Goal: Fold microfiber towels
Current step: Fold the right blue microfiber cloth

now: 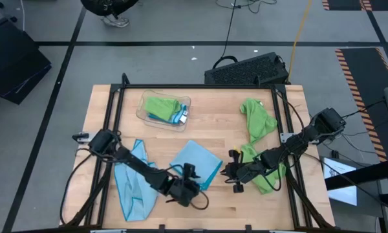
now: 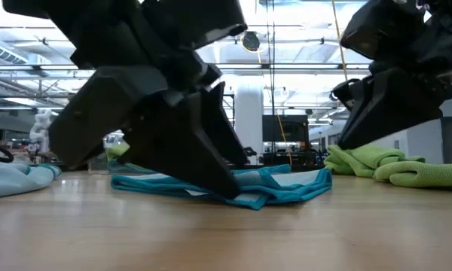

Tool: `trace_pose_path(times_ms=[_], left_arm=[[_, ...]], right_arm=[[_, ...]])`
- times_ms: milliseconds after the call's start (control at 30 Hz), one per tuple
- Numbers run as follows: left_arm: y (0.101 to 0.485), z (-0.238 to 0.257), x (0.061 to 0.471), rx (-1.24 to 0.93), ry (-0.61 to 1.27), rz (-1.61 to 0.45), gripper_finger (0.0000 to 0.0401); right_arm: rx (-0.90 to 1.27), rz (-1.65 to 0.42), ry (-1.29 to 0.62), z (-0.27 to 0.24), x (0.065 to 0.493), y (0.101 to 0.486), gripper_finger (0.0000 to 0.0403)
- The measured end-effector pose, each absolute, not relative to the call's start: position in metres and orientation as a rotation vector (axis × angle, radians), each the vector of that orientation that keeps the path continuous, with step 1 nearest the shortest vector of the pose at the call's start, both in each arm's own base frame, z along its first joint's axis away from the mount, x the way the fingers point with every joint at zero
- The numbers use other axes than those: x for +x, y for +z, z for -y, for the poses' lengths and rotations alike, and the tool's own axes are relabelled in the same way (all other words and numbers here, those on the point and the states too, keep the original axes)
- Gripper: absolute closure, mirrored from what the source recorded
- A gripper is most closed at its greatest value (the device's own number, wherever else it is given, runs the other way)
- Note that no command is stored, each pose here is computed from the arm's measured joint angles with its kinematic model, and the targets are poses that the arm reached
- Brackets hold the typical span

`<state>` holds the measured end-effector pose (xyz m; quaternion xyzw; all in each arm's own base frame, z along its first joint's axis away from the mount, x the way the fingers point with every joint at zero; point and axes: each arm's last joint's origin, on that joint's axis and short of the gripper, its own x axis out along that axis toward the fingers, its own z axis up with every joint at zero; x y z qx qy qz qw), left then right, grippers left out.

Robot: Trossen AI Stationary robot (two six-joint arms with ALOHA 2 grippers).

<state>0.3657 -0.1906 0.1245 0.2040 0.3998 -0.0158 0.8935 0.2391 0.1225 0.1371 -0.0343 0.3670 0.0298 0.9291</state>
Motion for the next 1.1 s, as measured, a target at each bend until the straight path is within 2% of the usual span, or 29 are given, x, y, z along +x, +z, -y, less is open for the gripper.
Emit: trace_pose_path(times_ms=[233, 600, 767, 1000, 1100], left_arm=[[0.124, 0.188, 0.368, 0.407, -0.112, -0.852, 0.0164], [0.120, 0.179, 0.373, 0.392, -0.152, -0.870, 0.0175], [0.112, 0.173, 0.378, 0.374, -0.201, -0.895, 0.0235], [0.111, 0.173, 0.378, 0.363, -0.213, -0.888, 0.0383], [0.112, 0.175, 0.380, 0.346, -0.160, -0.857, 0.0386]], right_arm=[[-0.064, -0.756, 0.057, -0.122, 0.237, 0.135, 0.0385], [-0.062, -0.751, 0.058, -0.122, 0.238, 0.135, 0.0385], [-0.062, -0.751, 0.058, -0.122, 0.238, 0.135, 0.0385], [-0.062, -0.752, 0.058, -0.122, 0.238, 0.135, 0.0385], [-0.064, -0.741, 0.060, -0.122, 0.238, 0.136, 0.0385]])
